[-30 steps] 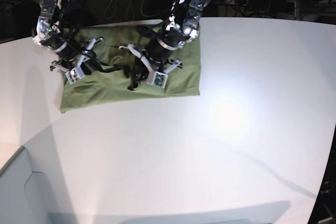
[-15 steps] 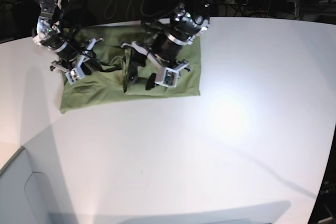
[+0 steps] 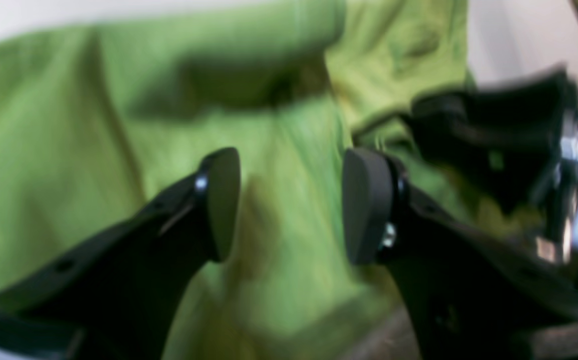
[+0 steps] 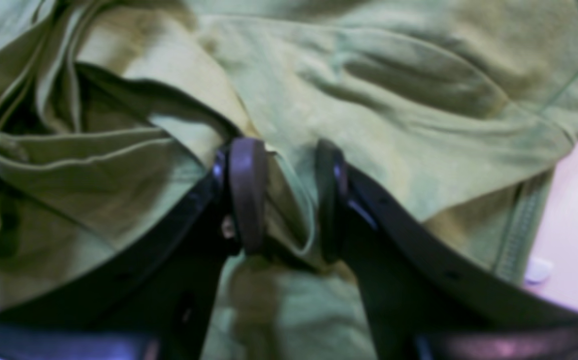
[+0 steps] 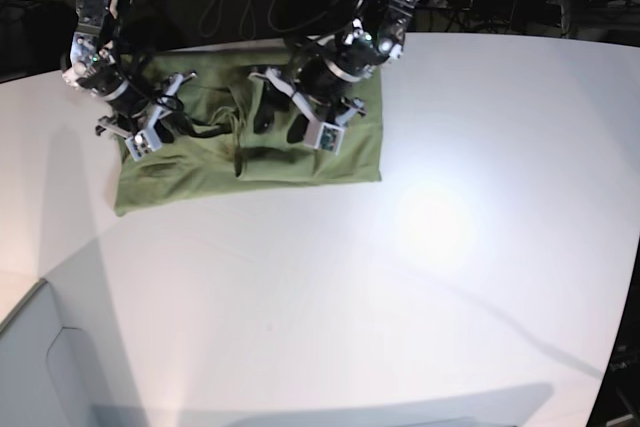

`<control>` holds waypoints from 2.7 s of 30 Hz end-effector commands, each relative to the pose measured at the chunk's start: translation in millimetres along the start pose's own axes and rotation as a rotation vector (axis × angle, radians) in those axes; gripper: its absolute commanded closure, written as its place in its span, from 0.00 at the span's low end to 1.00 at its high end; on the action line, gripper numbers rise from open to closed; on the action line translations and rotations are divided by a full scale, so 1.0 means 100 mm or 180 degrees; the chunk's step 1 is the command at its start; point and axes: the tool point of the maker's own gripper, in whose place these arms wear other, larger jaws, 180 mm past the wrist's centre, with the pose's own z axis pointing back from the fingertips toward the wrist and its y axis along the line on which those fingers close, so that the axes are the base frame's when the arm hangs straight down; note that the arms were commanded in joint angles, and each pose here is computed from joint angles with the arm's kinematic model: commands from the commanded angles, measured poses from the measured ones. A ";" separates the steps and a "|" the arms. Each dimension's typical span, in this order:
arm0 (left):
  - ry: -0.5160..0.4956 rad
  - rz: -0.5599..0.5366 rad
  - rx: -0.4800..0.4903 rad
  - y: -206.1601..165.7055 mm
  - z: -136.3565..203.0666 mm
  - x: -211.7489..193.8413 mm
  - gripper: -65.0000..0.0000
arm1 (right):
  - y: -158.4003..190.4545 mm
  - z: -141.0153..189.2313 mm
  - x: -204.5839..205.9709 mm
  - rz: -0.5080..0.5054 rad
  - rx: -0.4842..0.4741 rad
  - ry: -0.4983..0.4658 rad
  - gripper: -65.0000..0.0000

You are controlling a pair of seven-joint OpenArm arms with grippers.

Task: Fold the T-shirt properly
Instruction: 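Carry the left gripper's strip end over toward the right gripper, then release the folded end with the left gripper and withdraw it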

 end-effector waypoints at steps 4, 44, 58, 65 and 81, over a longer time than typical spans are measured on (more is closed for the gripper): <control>-0.0294 0.0046 -0.0147 -0.13 -0.12 0.36 0.51 | -0.01 0.03 -0.03 0.0084 0.0011 0.0073 0.76; -0.0564 0.0484 0.0683 1.21 0.53 0.51 0.51 | -0.74 0.34 0.14 -0.0221 -0.0669 -0.0184 0.18; -0.0395 0.0711 0.0869 1.48 0.59 0.23 0.51 | -0.75 0.28 -0.14 -0.0335 -0.0597 0.0030 0.18; -0.0349 0.0733 0.0868 1.46 0.59 0.16 0.51 | -0.68 0.29 -0.26 -0.0364 -0.0562 0.0104 0.19; -0.0267 0.0767 0.0928 1.51 0.64 0.03 0.51 | -0.34 0.08 -0.18 -0.0169 -0.0223 0.0145 0.79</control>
